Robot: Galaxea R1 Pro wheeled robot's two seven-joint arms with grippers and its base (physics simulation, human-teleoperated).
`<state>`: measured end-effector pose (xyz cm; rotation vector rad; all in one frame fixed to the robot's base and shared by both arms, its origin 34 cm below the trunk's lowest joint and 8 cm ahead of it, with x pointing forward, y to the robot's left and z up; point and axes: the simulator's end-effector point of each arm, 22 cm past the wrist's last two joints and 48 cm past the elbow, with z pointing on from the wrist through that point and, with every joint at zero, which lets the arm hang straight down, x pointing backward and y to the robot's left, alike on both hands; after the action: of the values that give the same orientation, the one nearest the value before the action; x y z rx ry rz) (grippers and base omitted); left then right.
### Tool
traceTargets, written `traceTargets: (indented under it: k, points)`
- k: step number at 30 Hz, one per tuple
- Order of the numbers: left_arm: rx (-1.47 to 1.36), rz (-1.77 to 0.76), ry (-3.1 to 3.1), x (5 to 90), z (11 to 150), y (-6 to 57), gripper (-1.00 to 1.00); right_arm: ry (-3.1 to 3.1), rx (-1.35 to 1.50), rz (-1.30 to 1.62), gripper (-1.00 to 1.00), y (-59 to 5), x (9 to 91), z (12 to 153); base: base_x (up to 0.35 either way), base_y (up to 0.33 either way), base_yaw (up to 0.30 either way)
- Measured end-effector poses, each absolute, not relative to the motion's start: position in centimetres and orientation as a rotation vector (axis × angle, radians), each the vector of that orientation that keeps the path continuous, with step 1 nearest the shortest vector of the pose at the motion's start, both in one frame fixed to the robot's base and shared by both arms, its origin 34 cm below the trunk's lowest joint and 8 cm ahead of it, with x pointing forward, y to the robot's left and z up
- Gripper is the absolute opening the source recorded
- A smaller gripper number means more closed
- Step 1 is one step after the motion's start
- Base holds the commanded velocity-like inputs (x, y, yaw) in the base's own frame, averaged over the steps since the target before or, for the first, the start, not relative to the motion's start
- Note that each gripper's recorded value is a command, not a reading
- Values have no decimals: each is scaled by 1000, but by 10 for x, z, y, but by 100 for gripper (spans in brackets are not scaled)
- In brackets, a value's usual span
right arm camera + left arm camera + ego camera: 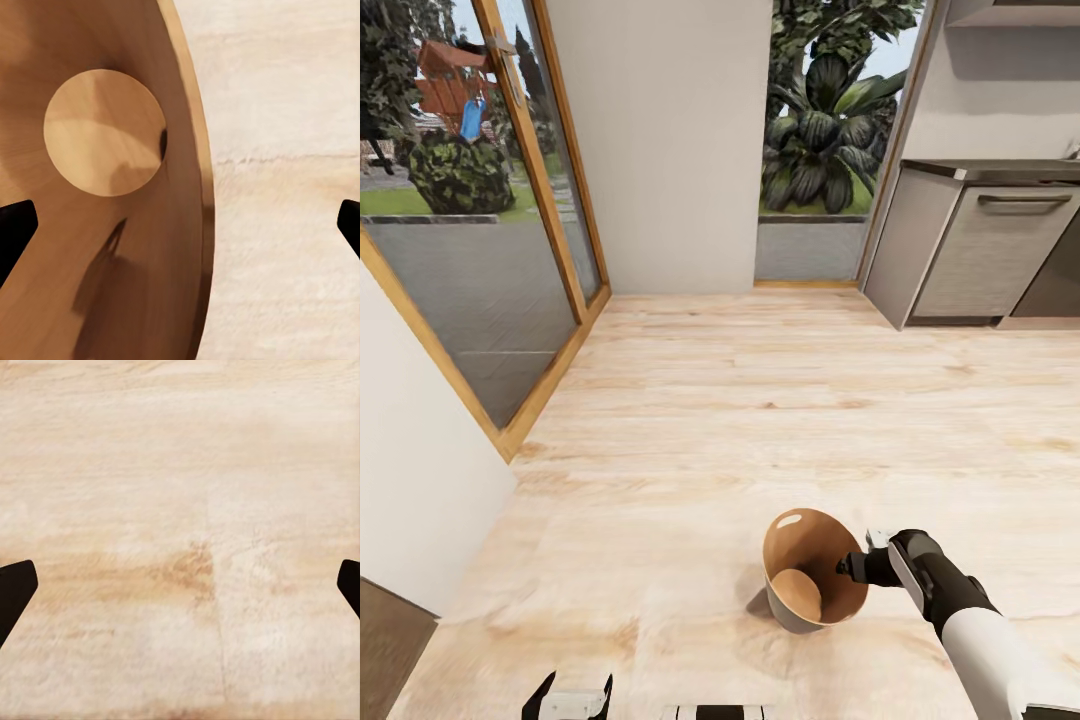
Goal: Put the three can of soda from the living room inside the tash can in the kitchen.
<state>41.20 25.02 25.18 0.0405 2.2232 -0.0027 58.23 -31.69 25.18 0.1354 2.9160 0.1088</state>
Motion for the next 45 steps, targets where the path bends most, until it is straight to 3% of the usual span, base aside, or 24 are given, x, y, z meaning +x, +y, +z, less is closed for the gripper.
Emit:
traceTargets:
  k: [20,21,45]
  points:
    - [40,-3,2221,412,252,250,100,2916,134,110,100,-316,582,252,0,0,0]
    - [40,-3,2221,412,252,250,100,2916,133,111,-100,-316,582,252,0,0,0]
    - [40,1,2190,420,264,251,100,2885,115,96,-100,-318,590,269,0,0,0]
